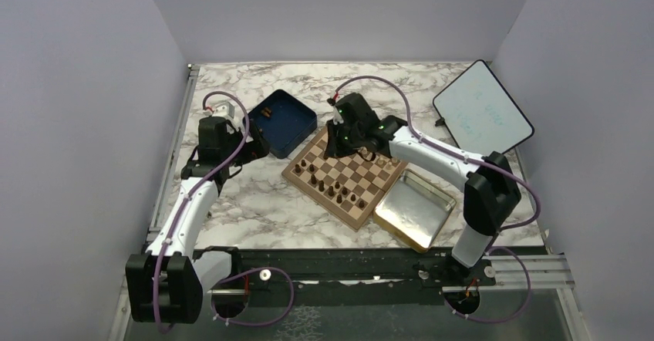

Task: Set up the chess pieces on the board
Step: Place the chess piece on the chessboard.

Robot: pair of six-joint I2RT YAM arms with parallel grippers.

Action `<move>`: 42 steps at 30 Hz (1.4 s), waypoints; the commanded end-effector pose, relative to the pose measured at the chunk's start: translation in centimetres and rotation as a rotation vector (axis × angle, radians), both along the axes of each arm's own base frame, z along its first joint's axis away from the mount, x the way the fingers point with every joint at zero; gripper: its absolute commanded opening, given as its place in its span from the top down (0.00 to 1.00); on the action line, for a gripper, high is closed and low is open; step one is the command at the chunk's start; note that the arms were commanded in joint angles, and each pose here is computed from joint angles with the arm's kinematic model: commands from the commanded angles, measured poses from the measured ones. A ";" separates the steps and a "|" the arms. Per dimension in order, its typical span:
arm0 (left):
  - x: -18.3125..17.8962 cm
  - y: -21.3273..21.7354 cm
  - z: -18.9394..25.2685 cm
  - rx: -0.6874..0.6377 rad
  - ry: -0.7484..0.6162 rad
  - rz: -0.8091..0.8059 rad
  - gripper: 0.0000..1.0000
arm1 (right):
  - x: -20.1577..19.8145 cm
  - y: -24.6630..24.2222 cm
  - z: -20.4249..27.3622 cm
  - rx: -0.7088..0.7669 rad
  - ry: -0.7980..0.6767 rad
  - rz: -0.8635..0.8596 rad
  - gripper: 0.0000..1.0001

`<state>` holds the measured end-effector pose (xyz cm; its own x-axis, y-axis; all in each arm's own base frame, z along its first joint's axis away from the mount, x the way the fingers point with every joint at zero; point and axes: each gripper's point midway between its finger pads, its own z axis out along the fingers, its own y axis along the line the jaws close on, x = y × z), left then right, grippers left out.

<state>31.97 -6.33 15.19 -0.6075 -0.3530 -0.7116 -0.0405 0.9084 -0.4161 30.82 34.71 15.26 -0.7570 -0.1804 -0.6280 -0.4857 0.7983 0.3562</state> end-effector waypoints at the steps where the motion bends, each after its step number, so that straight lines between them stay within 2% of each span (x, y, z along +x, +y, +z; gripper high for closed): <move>1: -1.2 1.1 -0.8 0.021 0.024 0.059 0.01 | -0.1 -0.6 -2.1 -0.142 -0.016 -0.012 0.91; 10: -1.4 1.7 0.1 0.033 -0.029 0.087 0.01 | -1.1 1.1 -4.6 -0.271 -0.018 0.011 0.89; 18: -1.6 2.9 0.7 0.060 -0.047 0.157 0.01 | -1.5 -0.3 -6.0 -0.347 -0.020 -0.024 0.89; 42: -1.6 2.4 0.3 0.052 -0.039 0.131 0.01 | -3.5 0.1 -7.8 -0.315 0.042 0.016 0.88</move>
